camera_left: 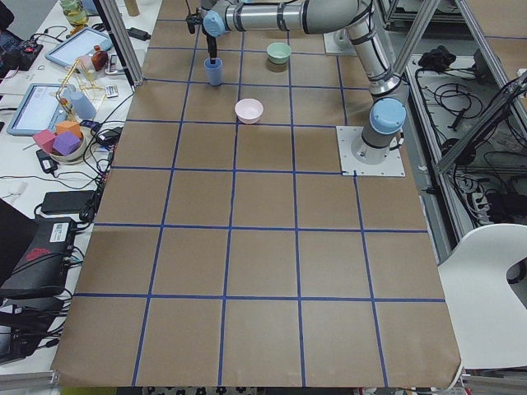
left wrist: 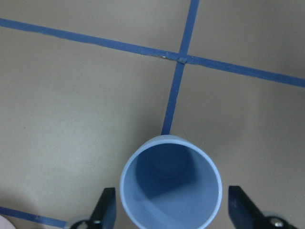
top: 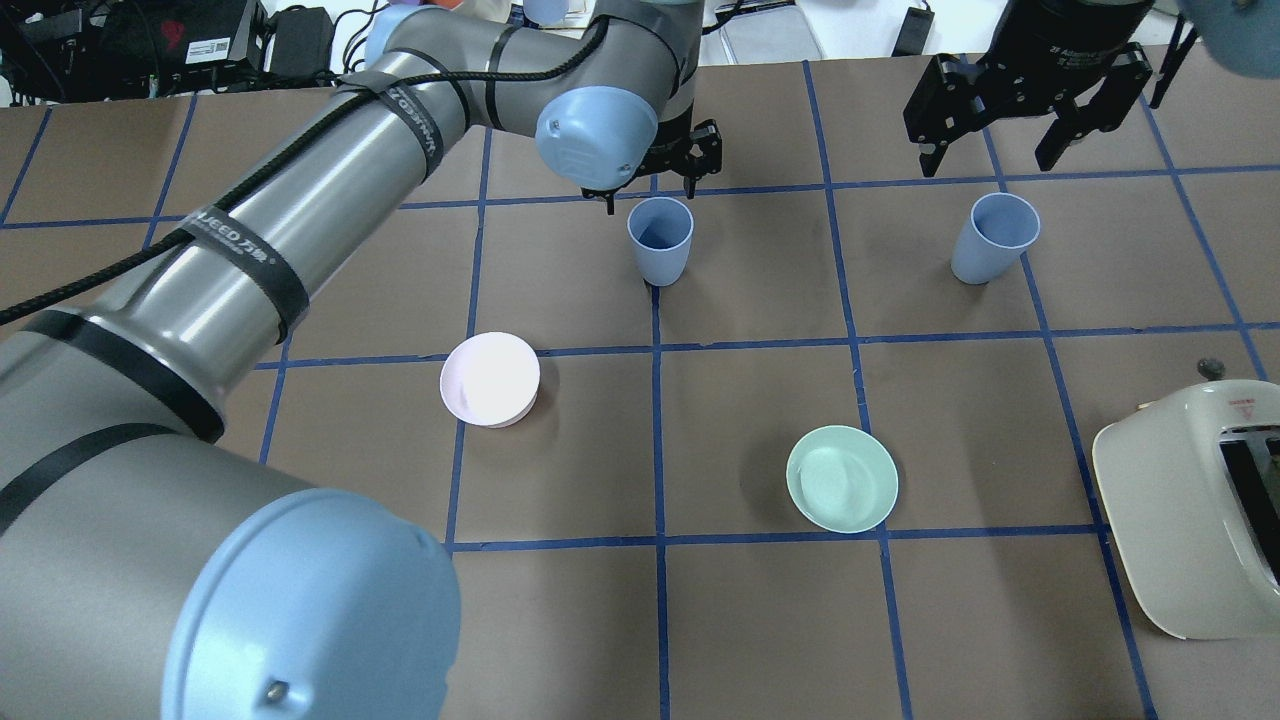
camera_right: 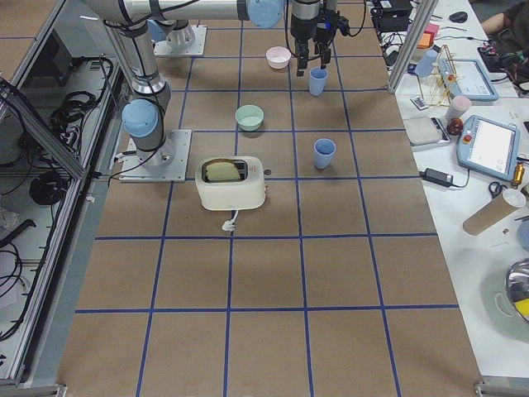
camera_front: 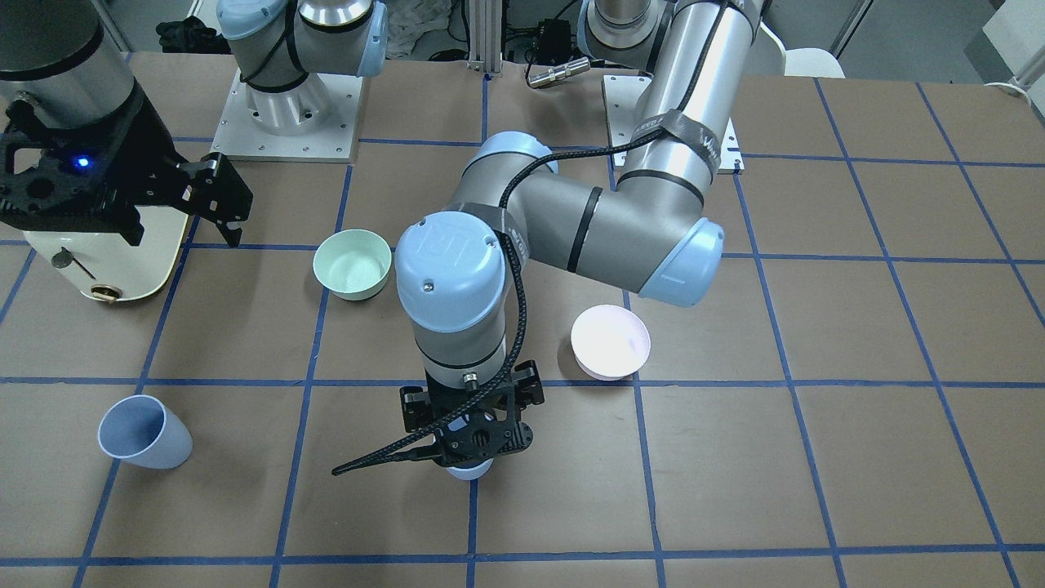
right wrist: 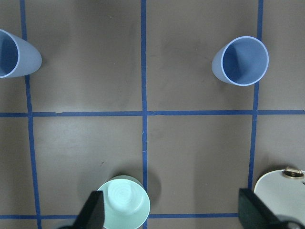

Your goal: Stack blue cups with both arms

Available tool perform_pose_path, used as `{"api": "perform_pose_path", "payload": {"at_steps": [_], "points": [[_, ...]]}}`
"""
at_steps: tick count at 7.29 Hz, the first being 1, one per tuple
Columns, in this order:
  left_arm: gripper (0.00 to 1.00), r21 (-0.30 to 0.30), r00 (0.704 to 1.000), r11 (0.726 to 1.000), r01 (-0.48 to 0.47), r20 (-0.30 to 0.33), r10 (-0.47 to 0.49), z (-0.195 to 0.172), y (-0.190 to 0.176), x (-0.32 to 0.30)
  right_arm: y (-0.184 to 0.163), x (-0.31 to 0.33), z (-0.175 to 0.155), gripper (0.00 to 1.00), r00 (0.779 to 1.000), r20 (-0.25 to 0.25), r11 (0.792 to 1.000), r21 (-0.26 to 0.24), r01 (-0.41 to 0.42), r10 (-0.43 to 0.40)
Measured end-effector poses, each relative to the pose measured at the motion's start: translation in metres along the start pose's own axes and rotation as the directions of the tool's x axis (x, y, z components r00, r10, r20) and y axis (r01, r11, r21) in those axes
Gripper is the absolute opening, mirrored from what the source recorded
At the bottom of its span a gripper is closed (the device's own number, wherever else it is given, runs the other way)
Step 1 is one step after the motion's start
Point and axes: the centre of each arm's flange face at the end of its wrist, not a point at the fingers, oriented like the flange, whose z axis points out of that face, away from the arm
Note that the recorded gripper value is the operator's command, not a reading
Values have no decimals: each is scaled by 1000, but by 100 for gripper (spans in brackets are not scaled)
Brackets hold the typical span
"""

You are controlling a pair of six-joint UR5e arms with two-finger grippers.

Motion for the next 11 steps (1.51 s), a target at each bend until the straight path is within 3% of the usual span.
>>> {"api": "perform_pose_path", "payload": {"at_steps": [2,4,6,7,9,11], "points": [[100,-60,995,993,-99,-22,98,-58,-17,-72,-35,45,33,100,998,5,998,-20,-62,62],[100,-90,964,964,-250,-119,238,-116,-4,-121,-76,109,87,100,995,5,994,-24,-102,102],[100,-79,961,965,-251,-136,239,-147,15,-159,-106,152,146,100,994,8,994,-31,-107,107],[100,-86,967,969,-230,-129,218,-148,29,-181,-112,165,178,100,993,18,991,-65,-116,117],[100,-55,973,978,-201,-124,193,-148,58,-210,-115,181,214,84,990,35,985,-112,-134,139],[100,-14,979,982,-186,-91,184,-149,71,-223,-115,184,225,59,989,40,983,-123,-140,146]]}}
